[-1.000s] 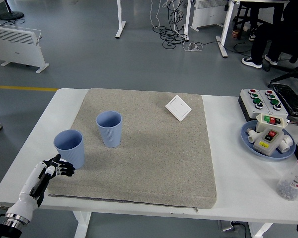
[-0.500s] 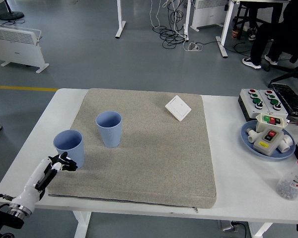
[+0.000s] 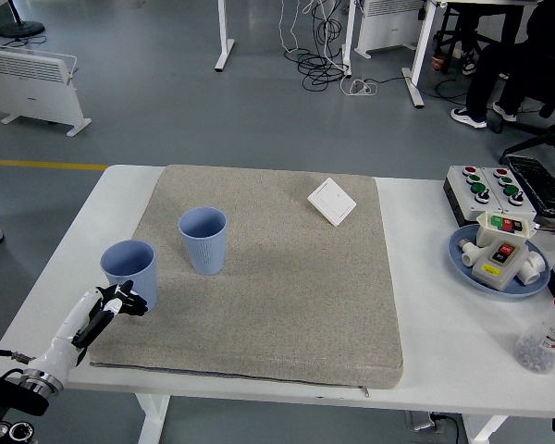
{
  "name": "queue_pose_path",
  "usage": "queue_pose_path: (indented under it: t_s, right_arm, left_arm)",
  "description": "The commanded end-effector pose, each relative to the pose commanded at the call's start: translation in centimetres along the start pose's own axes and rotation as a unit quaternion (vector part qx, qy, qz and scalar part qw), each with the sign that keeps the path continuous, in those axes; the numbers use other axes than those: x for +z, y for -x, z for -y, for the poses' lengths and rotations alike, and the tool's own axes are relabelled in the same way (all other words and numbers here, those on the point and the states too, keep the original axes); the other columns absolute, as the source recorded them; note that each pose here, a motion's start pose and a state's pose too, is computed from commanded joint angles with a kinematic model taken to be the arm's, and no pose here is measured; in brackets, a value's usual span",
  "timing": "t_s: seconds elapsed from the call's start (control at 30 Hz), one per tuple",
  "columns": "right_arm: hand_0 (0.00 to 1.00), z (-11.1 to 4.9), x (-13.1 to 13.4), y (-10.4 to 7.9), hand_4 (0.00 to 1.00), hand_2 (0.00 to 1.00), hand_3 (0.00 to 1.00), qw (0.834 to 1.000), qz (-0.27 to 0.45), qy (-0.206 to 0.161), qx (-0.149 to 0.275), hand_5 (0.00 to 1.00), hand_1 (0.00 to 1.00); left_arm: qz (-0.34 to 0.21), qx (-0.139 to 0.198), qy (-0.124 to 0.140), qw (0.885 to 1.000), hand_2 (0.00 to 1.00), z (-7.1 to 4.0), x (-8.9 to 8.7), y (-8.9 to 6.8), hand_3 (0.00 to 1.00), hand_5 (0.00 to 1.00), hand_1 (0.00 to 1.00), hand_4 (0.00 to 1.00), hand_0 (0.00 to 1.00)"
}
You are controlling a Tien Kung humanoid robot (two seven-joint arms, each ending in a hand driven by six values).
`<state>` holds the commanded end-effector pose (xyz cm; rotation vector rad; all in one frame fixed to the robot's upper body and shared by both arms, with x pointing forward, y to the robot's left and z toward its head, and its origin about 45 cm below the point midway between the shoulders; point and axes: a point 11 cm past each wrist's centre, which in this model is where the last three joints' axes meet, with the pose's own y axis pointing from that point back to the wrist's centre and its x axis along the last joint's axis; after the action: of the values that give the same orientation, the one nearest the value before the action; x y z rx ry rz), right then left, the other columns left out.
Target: Push cup pick cup insert cup
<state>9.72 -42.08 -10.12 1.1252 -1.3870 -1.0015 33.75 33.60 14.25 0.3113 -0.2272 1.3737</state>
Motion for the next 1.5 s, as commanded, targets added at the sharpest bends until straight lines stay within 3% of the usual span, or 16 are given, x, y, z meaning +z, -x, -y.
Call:
queue_pose_path:
  t_s: [0.07, 0.27, 1.5]
  right_arm:
    - [0.774, 0.0, 0.0, 0.0, 0.125, 0.678, 0.567, 1.0, 0.001, 0.0, 0.0, 0.483, 0.68]
    - [0.774, 0.0, 0.0, 0.1, 0.125, 0.678, 0.567, 1.0, -0.001, 0.0, 0.0, 0.482, 0.678]
    - [0.773, 0.1, 0.7, 0.2, 0.125, 0.674, 0.566, 1.0, -0.006, 0.007, -0.002, 0.479, 0.677]
  left_arm:
    - [0.001, -0.001, -0.002, 1.0, 0.481, 0.2, -0.1, -0.2, 0.449, 0.998, 0.517, 0.632, 0.63]
    - [0.016, -0.01, -0.006, 1.0, 0.483, 0.9, -0.2, -0.5, 0.449, 0.998, 0.52, 0.632, 0.653]
    - [0.073, -0.03, -0.019, 0.997, 0.49, 5.3, 0.5, -1.8, 0.448, 0.998, 0.533, 0.625, 0.681]
